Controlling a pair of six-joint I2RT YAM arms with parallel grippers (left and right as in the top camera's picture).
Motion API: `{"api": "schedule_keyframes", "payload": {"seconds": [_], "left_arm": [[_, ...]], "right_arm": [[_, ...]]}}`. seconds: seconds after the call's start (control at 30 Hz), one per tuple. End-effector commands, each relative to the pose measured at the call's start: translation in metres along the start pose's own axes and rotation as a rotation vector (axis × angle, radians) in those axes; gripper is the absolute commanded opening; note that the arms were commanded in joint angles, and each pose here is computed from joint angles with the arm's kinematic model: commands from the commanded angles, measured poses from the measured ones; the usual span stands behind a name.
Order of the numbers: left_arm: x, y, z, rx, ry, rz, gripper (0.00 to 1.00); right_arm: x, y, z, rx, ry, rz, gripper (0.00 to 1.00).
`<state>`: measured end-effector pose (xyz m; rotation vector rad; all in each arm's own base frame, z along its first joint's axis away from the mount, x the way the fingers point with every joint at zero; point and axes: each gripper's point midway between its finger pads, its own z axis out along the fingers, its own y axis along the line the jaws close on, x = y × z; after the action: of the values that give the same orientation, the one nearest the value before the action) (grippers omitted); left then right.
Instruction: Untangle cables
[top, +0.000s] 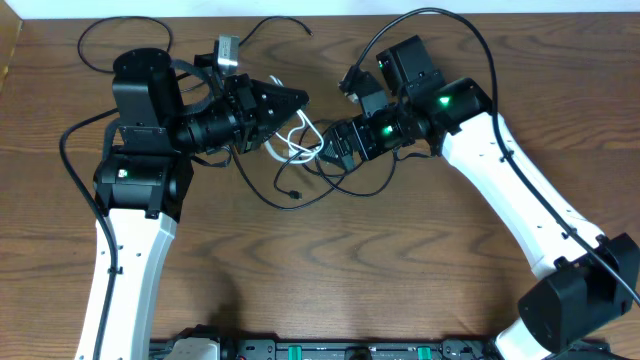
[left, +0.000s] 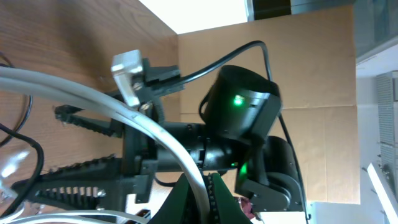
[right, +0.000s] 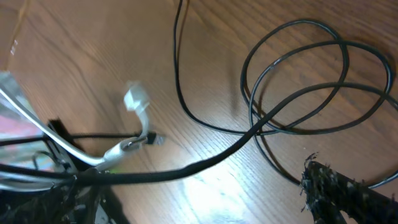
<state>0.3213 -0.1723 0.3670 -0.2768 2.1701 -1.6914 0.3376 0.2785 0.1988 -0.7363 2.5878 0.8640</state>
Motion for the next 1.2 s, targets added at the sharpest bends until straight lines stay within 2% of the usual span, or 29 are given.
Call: {"api": "schedule_keyframes", "payload": {"seconds": [0.0,0.17,0.4,0.57,0.8,0.93,0.97,1.03,1.07,1.17], "left_arm": [[0.006,-0.011,-0.002,0.028,0.021,-0.003,0.08],[0.006,-0.011,-0.002,0.028,0.022,-0.06,0.08],[0.007,-0.012,-0.002,0.031,0.029,-0.084,0.08],[0.007,-0.012,-0.002,0.03,0.028,-0.087,0.08],[0.007,-0.012,-0.002,0.03,0.028,-0.093,0.08],[0.007,-0.012,-0.002,0.029,0.029,-0.151,0.08],[0.007,-0.012,-0.002,0.029,0.029,-0.155,0.08],[0.007,-0.012,-0.002,0.029,0.029,-0.155,0.08],[0.007,-0.012,-0.002,0.029,0.029,-0.154,0.08],[0.007,-0.012,-0.002,0.029,0.029,-0.155,0.08]], "right_arm": [[0.004,0.0,0.005,-0.012,0.017,-0.127,0.99],[-0.003,0.001,0.007,-0.013,-0.007,-0.209,0.96],[-0.015,-0.021,0.017,0.093,-0.032,-0.257,0.75],[-0.02,-0.022,0.02,0.089,-0.048,-0.266,0.57],[-0.027,-0.02,0.019,0.089,-0.078,-0.28,0.55],[-0.035,-0.007,0.02,0.026,-0.114,-0.266,0.49],[-0.036,-0.006,0.02,0.018,-0.121,-0.262,0.43],[-0.04,-0.005,0.02,0.026,-0.135,-0.254,0.26],[-0.042,-0.005,0.02,0.027,-0.141,-0.255,0.23],[-0.046,-0.003,0.02,0.023,-0.159,-0.24,0.01]]}}
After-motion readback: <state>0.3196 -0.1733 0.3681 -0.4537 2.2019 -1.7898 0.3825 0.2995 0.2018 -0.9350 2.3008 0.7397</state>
